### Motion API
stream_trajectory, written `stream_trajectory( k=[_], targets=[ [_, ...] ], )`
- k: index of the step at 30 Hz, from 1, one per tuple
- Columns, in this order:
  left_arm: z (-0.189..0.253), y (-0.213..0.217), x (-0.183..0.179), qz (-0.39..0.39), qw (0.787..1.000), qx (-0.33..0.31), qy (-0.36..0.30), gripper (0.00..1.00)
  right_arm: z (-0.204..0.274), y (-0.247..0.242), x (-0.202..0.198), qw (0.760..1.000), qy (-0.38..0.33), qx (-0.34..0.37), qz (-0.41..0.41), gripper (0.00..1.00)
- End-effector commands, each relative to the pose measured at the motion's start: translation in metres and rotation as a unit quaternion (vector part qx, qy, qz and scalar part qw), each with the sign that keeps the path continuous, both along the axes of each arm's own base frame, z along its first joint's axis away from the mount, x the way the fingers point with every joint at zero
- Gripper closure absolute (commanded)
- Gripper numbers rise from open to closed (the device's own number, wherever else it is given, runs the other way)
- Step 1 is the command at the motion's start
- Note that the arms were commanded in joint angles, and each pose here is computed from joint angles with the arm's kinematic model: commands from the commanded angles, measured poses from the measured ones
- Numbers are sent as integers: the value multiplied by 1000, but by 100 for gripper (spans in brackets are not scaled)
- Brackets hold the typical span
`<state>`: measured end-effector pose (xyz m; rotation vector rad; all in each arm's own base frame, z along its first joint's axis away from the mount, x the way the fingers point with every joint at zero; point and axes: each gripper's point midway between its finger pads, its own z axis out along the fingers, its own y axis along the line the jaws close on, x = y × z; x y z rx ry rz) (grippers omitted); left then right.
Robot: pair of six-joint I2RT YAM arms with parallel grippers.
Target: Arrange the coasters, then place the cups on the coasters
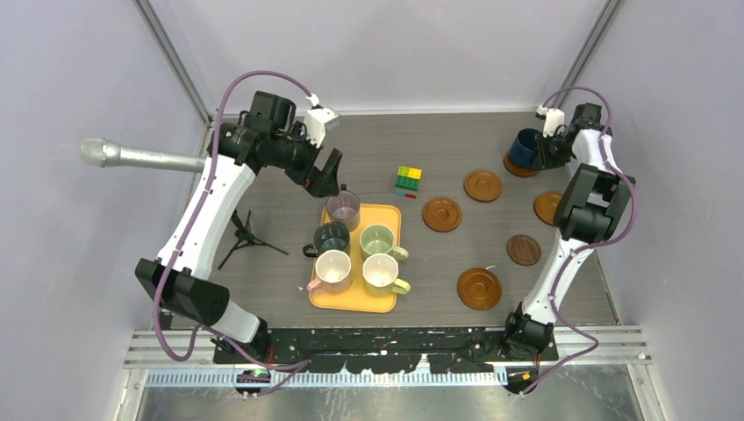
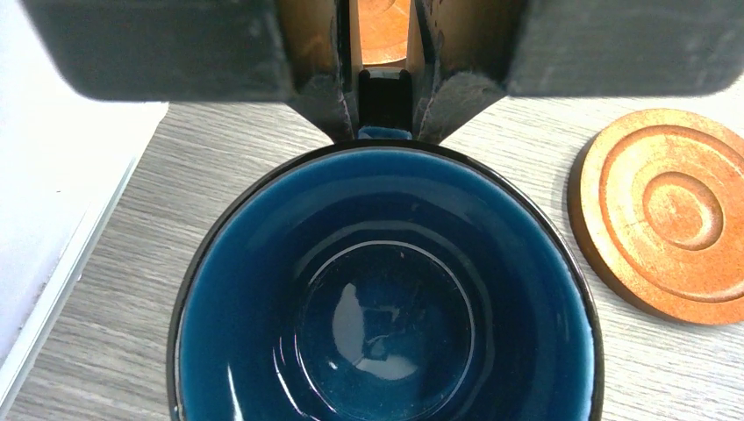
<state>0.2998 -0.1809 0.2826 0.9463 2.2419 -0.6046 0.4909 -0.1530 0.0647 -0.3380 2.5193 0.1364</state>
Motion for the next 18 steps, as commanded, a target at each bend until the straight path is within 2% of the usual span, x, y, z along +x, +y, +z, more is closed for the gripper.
stream_trajectory(
  k=[1,10,18],
  targets=[
    [11,2,2,-1,1000,-1,-18,0,37,-1,11,998,-57,-24,15,92],
    [8,4,1,0,1000,3,-17,0,41,-3,-2,997,-68,-40,20,97],
    [10,3,0,-1,1000,0,-18,0,40,-8,-5,996,-68,-49,13,93]
  ],
)
